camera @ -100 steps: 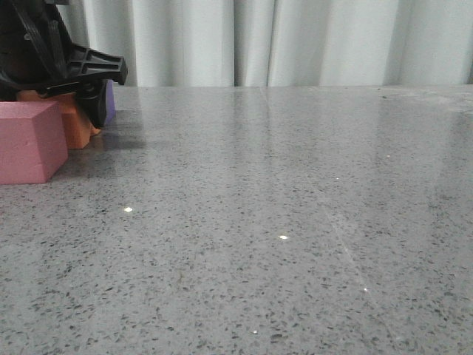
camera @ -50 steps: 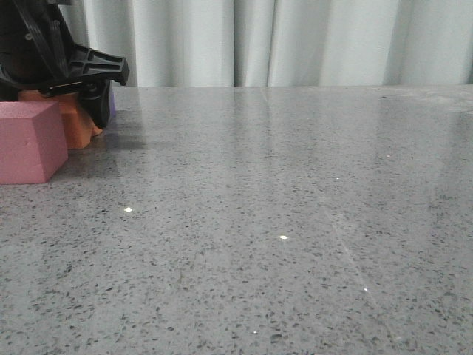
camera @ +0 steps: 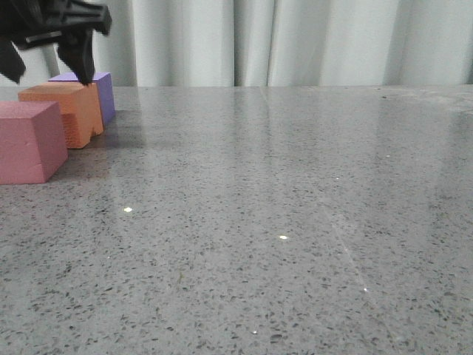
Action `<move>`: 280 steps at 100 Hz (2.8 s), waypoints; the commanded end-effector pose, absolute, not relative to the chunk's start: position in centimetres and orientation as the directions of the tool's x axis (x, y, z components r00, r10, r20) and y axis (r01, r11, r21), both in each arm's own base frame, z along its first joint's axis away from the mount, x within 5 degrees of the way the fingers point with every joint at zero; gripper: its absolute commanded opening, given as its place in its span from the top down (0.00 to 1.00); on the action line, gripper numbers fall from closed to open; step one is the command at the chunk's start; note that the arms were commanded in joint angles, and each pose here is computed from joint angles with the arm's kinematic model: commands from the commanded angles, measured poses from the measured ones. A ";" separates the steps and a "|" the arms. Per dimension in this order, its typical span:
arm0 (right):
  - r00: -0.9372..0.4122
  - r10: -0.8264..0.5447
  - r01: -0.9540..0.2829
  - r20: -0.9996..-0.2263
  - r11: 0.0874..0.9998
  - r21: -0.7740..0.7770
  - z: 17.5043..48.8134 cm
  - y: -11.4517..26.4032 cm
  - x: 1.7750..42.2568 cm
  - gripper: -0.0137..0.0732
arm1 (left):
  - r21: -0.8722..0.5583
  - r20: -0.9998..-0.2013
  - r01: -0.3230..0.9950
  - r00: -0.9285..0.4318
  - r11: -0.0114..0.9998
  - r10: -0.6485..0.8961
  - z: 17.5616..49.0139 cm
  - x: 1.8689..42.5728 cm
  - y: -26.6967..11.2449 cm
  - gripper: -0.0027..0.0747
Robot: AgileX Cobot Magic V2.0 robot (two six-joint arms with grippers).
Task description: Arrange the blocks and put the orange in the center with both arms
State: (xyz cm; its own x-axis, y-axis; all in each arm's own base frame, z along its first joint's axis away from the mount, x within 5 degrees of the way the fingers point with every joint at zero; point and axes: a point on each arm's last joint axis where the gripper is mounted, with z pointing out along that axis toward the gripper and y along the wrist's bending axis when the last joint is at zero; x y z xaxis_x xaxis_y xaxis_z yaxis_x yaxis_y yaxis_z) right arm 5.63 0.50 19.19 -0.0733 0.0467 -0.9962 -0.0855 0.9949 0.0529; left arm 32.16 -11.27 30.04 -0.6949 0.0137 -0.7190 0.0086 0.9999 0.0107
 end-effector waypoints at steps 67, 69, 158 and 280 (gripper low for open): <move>0.045 0.053 -0.087 -0.998 0.995 0.049 20.5 0.5 5.4 0.92 | -0.038 -0.925 -0.068 -0.376 0.997 -0.061 44.2 19.5 -4.4 0.99; 0.045 0.053 -0.087 -0.998 0.995 0.049 20.5 0.5 5.4 0.92 | -0.031 -0.927 -0.070 -0.371 0.997 -0.055 44.3 19.3 -4.2 0.99; 0.045 0.053 -0.087 -0.998 0.995 0.049 20.5 0.5 5.4 0.92 | -0.026 -0.944 -0.065 -0.326 0.998 -0.046 45.5 16.9 -3.2 0.99; 0.045 0.053 -0.087 -0.998 0.995 0.049 20.5 0.5 5.4 0.92 | -0.071 -0.997 0.006 0.042 0.997 -0.071 21.9 6.8 0.0 0.99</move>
State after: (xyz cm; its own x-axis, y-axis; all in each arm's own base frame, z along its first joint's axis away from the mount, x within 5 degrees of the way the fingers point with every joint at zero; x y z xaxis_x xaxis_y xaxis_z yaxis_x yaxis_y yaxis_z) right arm 5.63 0.50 19.19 -0.0733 0.0467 -0.9962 -0.0855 0.9949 0.0529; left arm 7.12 0.08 21.59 -0.0705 -0.0614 -0.9956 -0.0144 0.9981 -0.0605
